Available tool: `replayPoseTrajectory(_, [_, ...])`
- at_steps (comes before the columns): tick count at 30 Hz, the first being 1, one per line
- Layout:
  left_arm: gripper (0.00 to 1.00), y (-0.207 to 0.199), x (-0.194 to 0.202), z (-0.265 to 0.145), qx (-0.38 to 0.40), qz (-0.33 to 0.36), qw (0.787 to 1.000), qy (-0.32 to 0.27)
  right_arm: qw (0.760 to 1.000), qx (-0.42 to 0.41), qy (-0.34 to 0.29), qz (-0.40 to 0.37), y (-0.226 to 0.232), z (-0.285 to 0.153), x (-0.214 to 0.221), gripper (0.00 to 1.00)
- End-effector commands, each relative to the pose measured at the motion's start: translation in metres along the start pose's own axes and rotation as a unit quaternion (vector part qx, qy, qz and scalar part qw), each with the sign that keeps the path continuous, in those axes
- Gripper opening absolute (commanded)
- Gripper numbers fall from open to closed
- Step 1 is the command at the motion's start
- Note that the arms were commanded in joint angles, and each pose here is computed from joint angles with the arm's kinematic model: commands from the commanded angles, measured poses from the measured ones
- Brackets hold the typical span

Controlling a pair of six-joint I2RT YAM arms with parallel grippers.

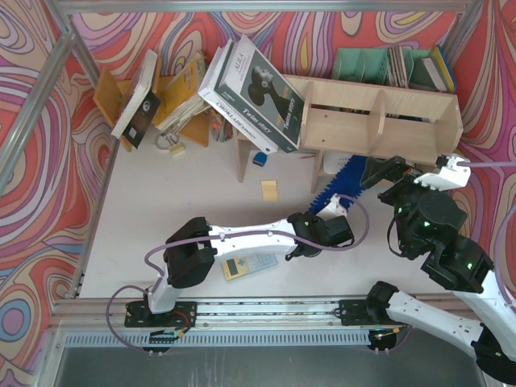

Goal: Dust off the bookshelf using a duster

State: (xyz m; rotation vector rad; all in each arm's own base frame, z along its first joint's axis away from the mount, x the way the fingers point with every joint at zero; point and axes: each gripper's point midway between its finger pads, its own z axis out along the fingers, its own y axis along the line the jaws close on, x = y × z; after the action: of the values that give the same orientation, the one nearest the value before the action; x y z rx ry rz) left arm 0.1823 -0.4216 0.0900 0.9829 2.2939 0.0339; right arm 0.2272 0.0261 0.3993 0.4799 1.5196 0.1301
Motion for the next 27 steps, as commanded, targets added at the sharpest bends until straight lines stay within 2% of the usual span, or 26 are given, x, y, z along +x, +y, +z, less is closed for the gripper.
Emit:
replayPoseTrajectory(1, [0.00, 0.038, -0.009, -0.023, -0.065, -0.080, 0.994, -0.044, 1.000, 0.008, -0.003, 0.005, -0.006, -0.002, 0.000, 0.99])
replayPoseTrajectory(8, [0.00, 0.064, 0.002, -0.040, -0.115, -0.147, 0.981, -0.047, 1.000, 0.007, -0.003, 0.007, -0.005, -0.001, 0.000, 0.99])
replayPoseTrajectory(13, [0.00, 0.066, 0.003, -0.045, -0.123, -0.176, 0.976, -0.045, 1.000, 0.005, -0.002, 0.005, -0.003, 0.000, 0.001, 0.99])
replayPoseTrajectory(20, [0.00, 0.061, -0.017, -0.049, -0.108, -0.181, 0.975, -0.068, 1.000, 0.005, -0.004, 0.003, -0.002, 0.000, 0.000, 0.99])
replayPoseTrajectory(27, [0.00, 0.047, -0.042, -0.051, -0.065, -0.154, 0.982, -0.090, 1.000, 0.008, -0.007, 0.001, -0.004, 0.000, -0.001, 0.99])
